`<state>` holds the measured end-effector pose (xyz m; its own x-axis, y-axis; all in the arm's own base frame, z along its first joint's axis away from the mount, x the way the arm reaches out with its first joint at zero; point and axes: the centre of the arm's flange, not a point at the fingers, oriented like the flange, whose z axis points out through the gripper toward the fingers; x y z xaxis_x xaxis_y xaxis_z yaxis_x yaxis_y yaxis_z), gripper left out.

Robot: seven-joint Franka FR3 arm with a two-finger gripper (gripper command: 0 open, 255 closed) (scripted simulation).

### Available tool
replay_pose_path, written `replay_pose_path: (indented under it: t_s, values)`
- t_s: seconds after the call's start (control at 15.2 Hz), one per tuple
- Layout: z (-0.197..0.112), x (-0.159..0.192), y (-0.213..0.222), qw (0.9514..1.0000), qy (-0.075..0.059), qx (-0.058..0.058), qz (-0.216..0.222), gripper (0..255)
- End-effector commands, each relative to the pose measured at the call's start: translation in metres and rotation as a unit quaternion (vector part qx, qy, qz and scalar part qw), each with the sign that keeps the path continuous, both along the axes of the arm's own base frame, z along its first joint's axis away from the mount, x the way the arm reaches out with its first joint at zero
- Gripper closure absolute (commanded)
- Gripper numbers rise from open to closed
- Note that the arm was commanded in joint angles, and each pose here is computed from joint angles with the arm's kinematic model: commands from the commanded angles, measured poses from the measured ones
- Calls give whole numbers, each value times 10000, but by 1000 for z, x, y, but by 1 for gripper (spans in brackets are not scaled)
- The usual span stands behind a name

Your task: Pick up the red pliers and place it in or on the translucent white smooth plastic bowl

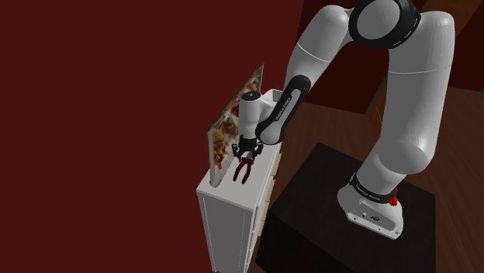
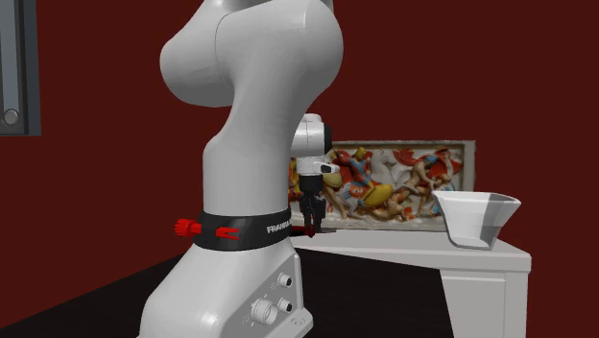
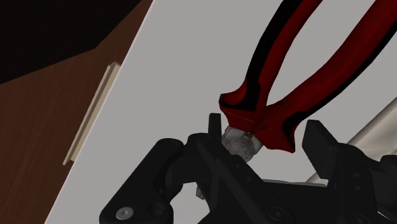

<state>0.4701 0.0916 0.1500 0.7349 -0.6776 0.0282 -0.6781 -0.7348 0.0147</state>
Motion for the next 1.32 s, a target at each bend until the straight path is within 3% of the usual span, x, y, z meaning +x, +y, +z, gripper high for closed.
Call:
replay_pose_path:
  t_s: [0.0, 0.26, 1.25]
  values:
    - [0, 0, 0, 10000, -1, 0, 0, 255]
    - [0, 0, 0, 10000, -1, 0, 0, 255]
    - [79, 0, 0, 10000, -1, 0, 0, 255]
